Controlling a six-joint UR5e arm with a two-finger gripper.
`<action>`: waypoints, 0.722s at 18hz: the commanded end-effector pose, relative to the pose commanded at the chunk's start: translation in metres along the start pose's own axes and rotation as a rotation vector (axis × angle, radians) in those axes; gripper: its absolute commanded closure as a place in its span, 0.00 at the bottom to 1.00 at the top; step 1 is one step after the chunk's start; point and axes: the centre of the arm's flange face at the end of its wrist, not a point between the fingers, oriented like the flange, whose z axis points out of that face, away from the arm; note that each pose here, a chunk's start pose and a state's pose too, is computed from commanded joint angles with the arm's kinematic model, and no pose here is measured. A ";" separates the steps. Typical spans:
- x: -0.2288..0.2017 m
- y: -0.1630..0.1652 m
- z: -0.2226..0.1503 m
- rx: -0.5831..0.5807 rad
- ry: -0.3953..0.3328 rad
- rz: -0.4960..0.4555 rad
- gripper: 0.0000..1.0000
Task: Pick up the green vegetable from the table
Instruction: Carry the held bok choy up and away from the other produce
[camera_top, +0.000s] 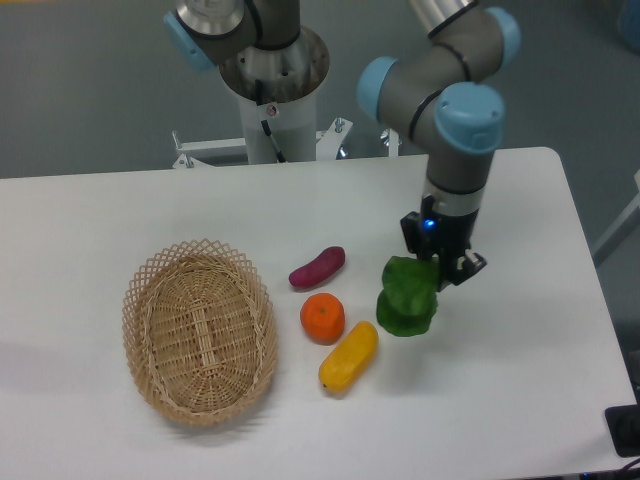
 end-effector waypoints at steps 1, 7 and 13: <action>-0.005 0.001 -0.014 0.009 0.001 -0.008 0.63; -0.024 0.051 -0.051 0.037 0.019 -0.012 0.62; -0.029 0.094 -0.064 0.039 0.014 0.028 0.62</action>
